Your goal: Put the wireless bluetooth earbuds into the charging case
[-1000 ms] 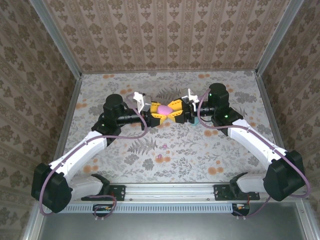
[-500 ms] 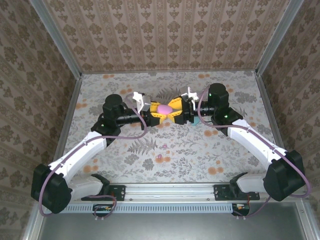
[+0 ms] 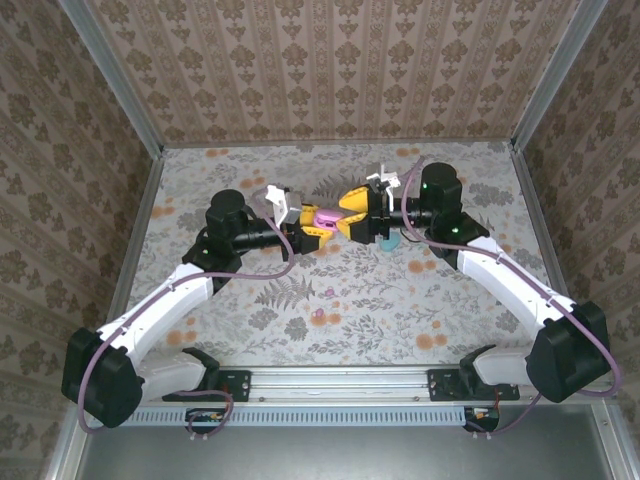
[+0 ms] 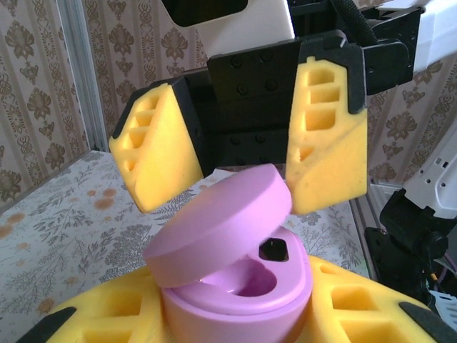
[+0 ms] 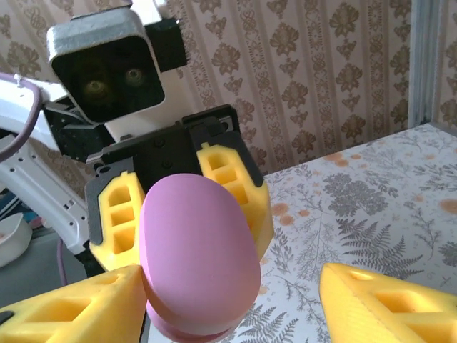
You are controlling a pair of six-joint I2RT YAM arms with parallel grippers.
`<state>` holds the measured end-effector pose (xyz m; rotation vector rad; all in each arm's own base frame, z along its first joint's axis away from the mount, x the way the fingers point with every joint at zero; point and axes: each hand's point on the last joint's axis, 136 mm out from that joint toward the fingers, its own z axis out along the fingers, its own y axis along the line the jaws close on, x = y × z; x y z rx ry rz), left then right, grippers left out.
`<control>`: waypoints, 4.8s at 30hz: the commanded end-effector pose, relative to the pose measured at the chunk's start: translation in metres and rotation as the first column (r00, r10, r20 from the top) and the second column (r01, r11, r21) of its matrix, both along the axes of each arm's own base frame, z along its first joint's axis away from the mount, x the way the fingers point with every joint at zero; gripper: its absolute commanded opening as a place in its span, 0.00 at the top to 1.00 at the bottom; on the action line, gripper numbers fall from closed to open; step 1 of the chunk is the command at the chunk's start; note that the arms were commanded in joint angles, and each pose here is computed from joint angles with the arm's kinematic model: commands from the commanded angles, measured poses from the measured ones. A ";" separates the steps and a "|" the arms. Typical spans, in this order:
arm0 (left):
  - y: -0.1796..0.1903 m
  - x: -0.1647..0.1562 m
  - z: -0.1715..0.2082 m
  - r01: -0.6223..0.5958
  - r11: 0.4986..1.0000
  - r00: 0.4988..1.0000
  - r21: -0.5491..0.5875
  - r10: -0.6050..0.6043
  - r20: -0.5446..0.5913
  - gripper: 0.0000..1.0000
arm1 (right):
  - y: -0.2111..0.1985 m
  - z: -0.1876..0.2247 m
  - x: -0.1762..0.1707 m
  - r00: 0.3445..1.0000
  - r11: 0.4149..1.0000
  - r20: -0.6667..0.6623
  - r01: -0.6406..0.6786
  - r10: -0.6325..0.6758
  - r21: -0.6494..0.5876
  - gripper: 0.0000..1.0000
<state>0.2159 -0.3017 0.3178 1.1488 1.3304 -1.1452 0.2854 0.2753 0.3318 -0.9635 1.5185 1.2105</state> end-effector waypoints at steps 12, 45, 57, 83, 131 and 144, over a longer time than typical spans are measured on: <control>0.003 0.002 0.010 -0.072 0.997 0.997 -0.042 0.073 0.036 0.73 | -0.011 0.034 0.015 0.986 0.991 -0.102 0.134 -0.131 0.027 0.30; 0.079 -0.008 0.033 -0.445 0.875 0.887 -0.193 0.459 0.036 0.73 | 0.008 -0.250 -0.020 0.362 0.711 -0.638 0.111 -0.680 -0.695 0.54; 0.092 -0.021 0.046 -0.461 0.862 0.873 -0.212 0.483 0.069 0.73 | 0.056 -0.277 -0.010 0.712 0.572 -0.472 -0.121 -0.520 -0.811 0.54; 0.090 -0.021 0.051 -0.454 0.869 0.878 -0.195 0.474 0.070 0.72 | 0.051 -0.300 -0.027 0.759 0.463 -0.506 -0.304 -0.410 -0.832 0.54; 0.089 -0.019 0.048 -0.462 0.868 0.876 -0.183 0.478 0.059 0.71 | 0.035 -0.310 -0.024 0.724 0.288 -0.344 -0.207 -0.598 -0.935 0.60; 0.089 -0.018 0.047 -0.464 0.866 0.875 -0.184 0.481 0.056 0.71 | 0.029 -0.321 -0.025 0.739 0.214 -0.280 -0.186 -0.613 -0.959 0.64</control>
